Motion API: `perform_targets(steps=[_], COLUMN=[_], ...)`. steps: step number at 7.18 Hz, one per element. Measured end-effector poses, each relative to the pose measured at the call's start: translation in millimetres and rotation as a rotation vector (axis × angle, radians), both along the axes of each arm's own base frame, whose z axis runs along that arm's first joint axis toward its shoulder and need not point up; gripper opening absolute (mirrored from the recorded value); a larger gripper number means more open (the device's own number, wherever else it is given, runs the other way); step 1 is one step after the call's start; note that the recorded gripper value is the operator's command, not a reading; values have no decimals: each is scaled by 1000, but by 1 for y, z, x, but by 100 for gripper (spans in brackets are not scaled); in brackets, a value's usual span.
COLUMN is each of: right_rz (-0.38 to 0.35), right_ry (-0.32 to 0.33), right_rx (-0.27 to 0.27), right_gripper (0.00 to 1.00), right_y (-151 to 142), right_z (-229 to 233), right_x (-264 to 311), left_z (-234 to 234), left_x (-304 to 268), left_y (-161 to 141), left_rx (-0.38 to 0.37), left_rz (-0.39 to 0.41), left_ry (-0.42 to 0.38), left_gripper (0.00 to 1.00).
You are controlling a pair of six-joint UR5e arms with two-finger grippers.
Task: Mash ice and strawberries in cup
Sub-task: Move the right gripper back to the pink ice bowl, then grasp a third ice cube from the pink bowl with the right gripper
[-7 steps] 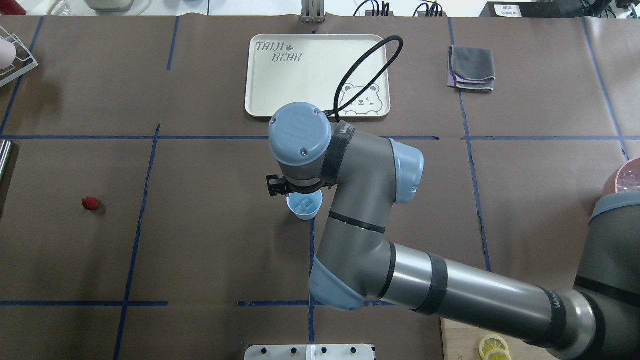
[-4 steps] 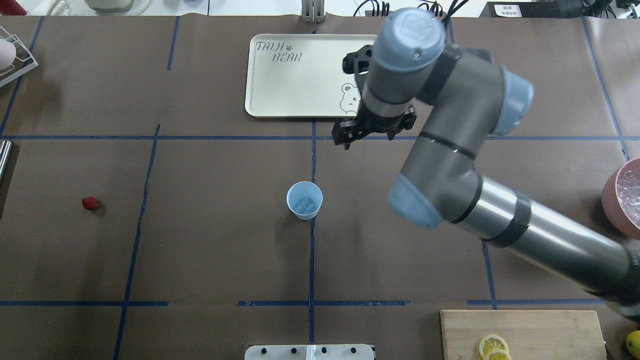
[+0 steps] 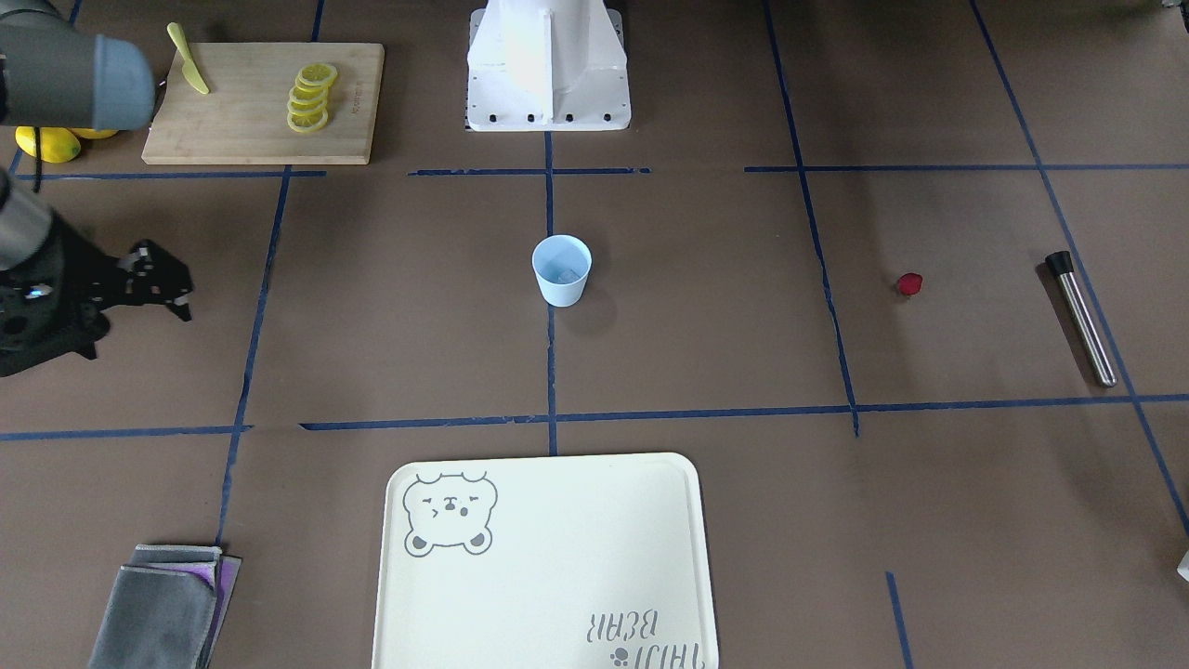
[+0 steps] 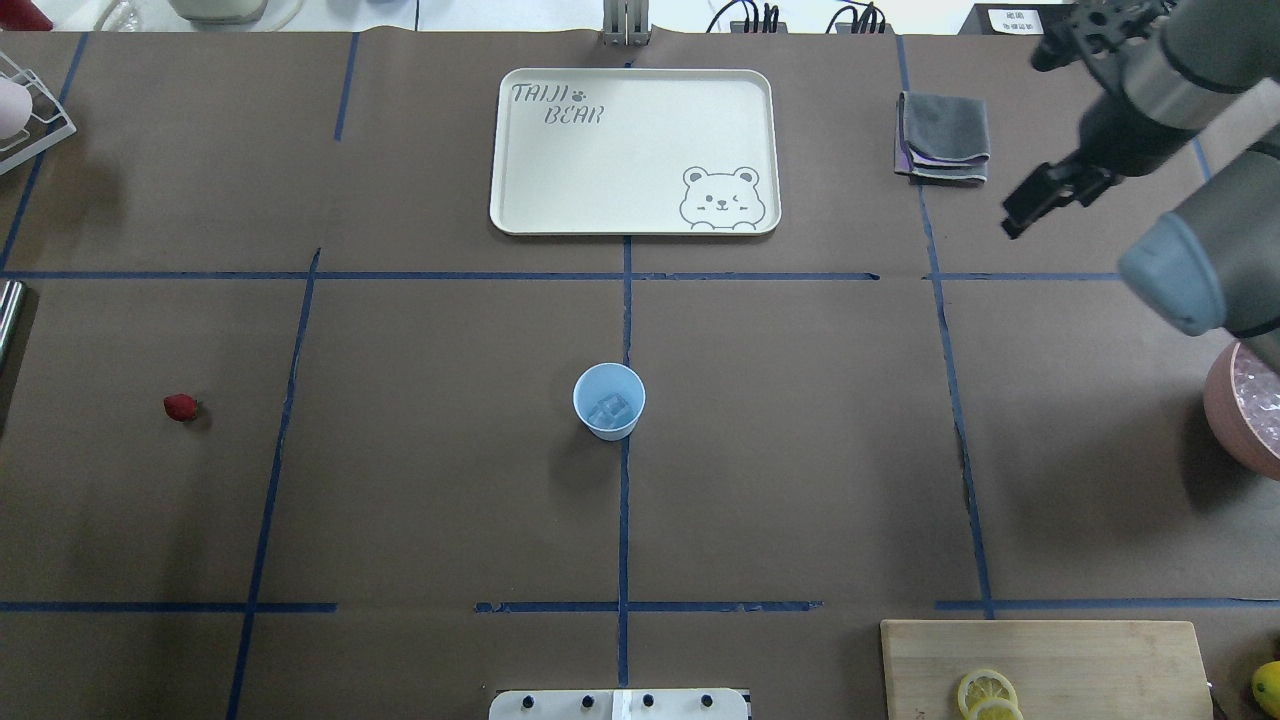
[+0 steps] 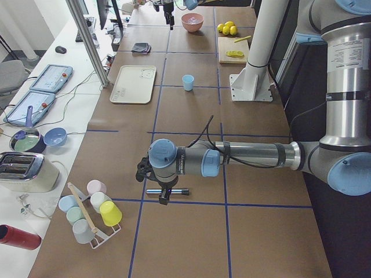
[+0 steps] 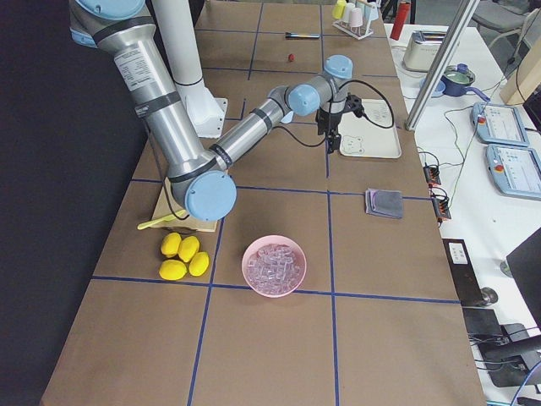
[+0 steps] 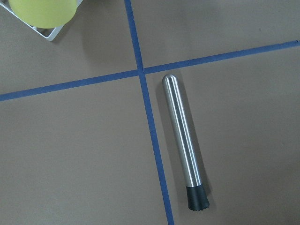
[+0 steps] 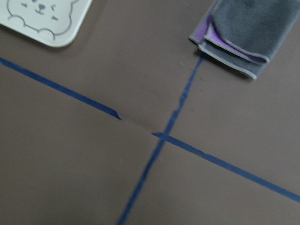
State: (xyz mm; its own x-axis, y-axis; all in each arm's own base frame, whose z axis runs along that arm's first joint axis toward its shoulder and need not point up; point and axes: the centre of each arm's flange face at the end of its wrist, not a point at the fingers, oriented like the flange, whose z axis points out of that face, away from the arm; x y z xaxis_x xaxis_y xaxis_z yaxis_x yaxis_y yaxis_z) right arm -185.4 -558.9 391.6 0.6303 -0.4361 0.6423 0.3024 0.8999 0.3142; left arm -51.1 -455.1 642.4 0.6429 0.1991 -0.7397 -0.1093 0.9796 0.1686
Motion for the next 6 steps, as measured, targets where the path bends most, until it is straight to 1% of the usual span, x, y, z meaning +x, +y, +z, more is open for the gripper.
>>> perform_targets(steps=[1, 2, 3, 4, 6], right_rz=[-35, -50, -55, -56, -75], right_ry=[-4, -9, -12, -4, 51], right_rx=[24, 51, 80, 104, 127], right_gripper=[97, 97, 91, 88, 81], right_y=[13, 36, 68, 96, 132], right_z=[51, 101, 146, 180, 222], right_x=[49, 85, 107, 120, 135], left_z=[0, 1, 3, 5, 6], left_x=[0, 0, 0, 0, 0], left_y=[1, 2, 3, 5, 6], left_rx=[0, -1, -5, -9, -12], left_rz=[0, 0, 0, 0, 0], left_ry=[0, 0, 0, 0, 0], left_gripper=[100, 100, 100, 100, 100])
